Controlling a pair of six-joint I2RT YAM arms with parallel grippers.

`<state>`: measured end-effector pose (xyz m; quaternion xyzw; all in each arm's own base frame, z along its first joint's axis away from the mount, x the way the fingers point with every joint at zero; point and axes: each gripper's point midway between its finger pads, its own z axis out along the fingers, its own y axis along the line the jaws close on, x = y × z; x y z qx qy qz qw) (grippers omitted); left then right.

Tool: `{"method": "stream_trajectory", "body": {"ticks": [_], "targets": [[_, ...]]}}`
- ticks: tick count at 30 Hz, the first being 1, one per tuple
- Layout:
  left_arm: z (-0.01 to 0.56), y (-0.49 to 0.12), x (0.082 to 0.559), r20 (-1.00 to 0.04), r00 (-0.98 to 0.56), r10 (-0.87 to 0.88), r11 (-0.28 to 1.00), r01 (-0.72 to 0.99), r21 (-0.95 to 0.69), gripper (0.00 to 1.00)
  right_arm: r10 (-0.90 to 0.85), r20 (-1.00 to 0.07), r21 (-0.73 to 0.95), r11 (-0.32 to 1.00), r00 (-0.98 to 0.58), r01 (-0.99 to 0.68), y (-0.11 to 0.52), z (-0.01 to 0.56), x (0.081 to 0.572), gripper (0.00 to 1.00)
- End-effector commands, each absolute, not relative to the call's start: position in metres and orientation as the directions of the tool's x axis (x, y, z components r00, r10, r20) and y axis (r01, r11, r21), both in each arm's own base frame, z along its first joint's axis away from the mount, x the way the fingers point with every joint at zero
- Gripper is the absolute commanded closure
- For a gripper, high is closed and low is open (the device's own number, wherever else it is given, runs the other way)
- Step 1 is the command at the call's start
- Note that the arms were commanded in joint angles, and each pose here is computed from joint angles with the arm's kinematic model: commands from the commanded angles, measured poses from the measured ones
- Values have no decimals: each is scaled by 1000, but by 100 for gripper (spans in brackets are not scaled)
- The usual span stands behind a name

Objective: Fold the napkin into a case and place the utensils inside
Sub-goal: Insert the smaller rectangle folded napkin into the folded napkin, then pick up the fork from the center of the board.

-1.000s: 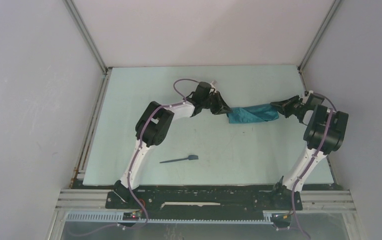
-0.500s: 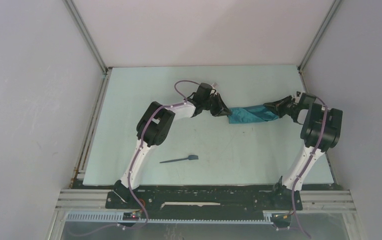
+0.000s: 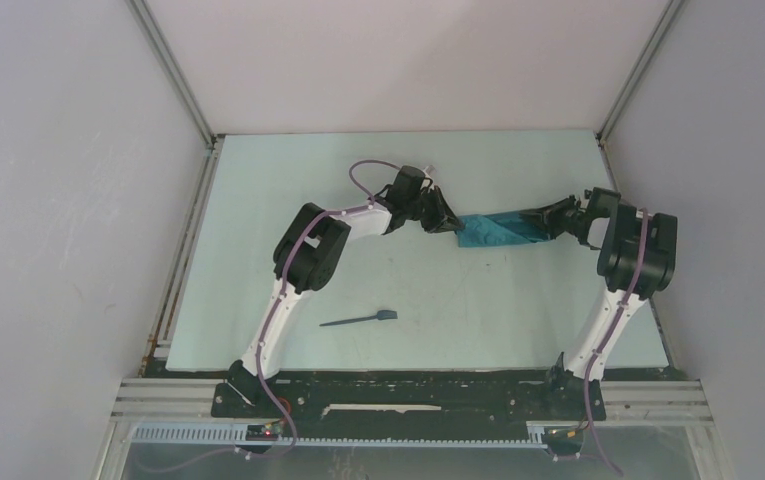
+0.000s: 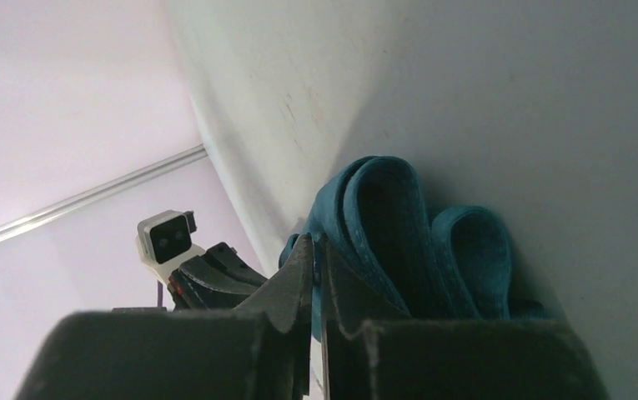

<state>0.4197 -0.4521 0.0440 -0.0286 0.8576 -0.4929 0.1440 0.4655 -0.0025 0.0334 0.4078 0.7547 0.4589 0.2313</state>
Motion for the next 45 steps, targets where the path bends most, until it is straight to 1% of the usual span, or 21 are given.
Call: {"method": "stream_trajectory", "body": {"ticks": [1, 5, 8, 11, 16, 19, 22, 26, 29, 31, 33, 34, 35, 37, 38, 39, 40, 41, 43, 45], "targets": [[53, -451, 428, -265, -945, -194, 510, 134, -850, 90, 844, 23, 867, 250, -535, 432, -2, 36, 474, 92], [53, -452, 428, -267, -944, -193, 511, 136, -849, 90, 855, 8, 862, 257, -519, 437, -1, 40, 473, 87], [54, -451, 428, -269, -943, -195, 509, 138, -849, 90, 856, -3, 862, 264, -517, 432, 1, 44, 474, 80], [61, -451, 428, -286, -939, -192, 507, 154, -848, 89, 858, -31, 848, 294, -513, 440, -1, 48, 471, 71], [87, -450, 427, -329, -925, -190, 491, 201, -848, 82, 853, -114, 795, 386, -508, 469, -12, 57, 457, 57], [108, -449, 425, -359, -914, -187, 476, 235, -847, 78, 841, -145, 765, 430, -522, 480, -17, 62, 448, 55], [133, -447, 420, -382, -906, -184, 456, 266, -850, 73, 827, -191, 734, 478, -529, 483, -25, 68, 440, 53], [169, -439, 402, -417, -895, -162, 426, 317, -847, 62, 785, -288, 664, 576, -548, 477, -36, 87, 434, 52], [180, -417, 379, -454, -883, -118, 454, 359, -816, 51, 733, -393, 620, 657, -556, 428, -36, 118, 429, 45], [175, -393, 356, -471, -879, -70, 499, 378, -780, 44, 692, -448, 596, 703, -566, 388, -26, 137, 422, 40], [158, -362, 328, -479, -878, -6, 576, 389, -719, 34, 642, -471, 590, 739, -605, 325, -4, 150, 414, 38], [149, -345, 315, -483, -875, 28, 622, 393, -677, 25, 590, -485, 586, 767, -645, 261, 19, 154, 408, 38], [136, -325, 299, -472, -879, 71, 671, 392, -629, 22, 559, -489, 589, 778, -670, 220, 34, 157, 403, 37], [117, -286, 271, -449, -886, 113, 757, 370, -538, 21, 408, -472, 606, 794, -782, 49, 105, 153, 382, 36], [112, -269, 259, -449, -886, 112, 784, 356, -508, 20, 332, -463, 622, 782, -822, -35, 136, 150, 370, 36], [119, -254, 249, -477, -874, 92, 797, 352, -491, 20, 252, -460, 646, 753, -852, -126, 169, 148, 355, 36], [111, -239, 235, -473, -878, 81, 811, 334, -481, 20, 183, -465, 655, 729, -866, -198, 197, 144, 340, 36], [115, -229, 228, -494, -868, 56, 820, 322, -474, 20, 127, -461, 655, 716, -878, -241, 218, 138, 327, 35], [119, -207, 218, -519, -854, -15, 850, 262, -456, 20, 80, -406, 656, 719, -910, -230, 246, 120, 307, 36], [121, -188, 211, -539, -838, -91, 878, 189, -440, 19, 72, -324, 698, 692, -943, -187, 276, 109, 285, 37]]}}
